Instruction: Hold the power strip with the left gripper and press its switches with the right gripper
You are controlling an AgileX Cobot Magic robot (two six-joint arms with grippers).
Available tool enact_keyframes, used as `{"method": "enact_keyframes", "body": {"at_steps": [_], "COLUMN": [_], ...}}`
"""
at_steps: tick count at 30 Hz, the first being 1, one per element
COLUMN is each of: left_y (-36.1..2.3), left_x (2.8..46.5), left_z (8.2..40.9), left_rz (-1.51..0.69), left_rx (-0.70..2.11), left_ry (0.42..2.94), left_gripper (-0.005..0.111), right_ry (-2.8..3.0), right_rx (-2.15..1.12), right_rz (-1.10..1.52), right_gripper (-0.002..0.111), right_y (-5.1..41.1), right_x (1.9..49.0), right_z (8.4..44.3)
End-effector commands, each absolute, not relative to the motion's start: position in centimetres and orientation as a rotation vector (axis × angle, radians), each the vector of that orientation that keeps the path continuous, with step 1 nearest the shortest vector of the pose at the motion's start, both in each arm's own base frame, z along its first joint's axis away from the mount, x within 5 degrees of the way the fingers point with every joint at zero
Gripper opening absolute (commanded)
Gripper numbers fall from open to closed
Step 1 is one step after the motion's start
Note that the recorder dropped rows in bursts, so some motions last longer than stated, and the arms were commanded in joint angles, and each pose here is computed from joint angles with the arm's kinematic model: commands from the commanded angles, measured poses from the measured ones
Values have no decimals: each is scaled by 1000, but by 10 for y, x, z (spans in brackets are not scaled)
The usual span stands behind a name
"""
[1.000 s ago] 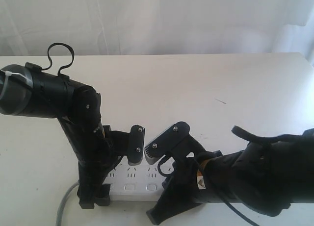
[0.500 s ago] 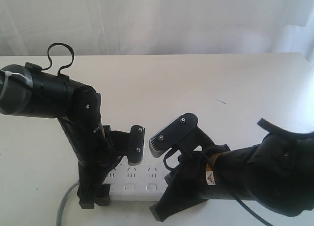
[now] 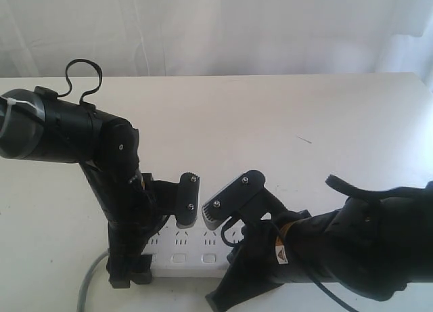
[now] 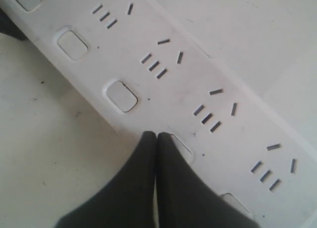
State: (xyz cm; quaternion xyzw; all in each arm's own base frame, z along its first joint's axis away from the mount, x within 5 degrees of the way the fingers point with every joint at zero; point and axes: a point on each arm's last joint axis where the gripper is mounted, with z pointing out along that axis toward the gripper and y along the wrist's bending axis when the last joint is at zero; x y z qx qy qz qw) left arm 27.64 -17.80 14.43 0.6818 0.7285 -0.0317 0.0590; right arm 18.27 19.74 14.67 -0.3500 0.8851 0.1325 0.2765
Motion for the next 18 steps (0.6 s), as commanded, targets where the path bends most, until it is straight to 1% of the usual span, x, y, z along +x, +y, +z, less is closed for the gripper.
{"method": "enact_keyframes", "body": {"at_steps": [1,14,18], "left_y": [-171,-171,-171], "left_x": [269,269,269], "left_z": [124,124,124], "left_rz": [-100,-98,-98], "left_rx": [2174,2172,2172], "left_ry": [2263,2260,2260], "left_gripper": [0,0,0], "right_ry": [2393,2409,2437], "right_rx": [-909,-907,-918], "right_rz": [337,327,312], "right_gripper": [0,0,0], "right_y": [191,189,184], "right_x": [189,189,185], "right_z": [144,143,138]}}
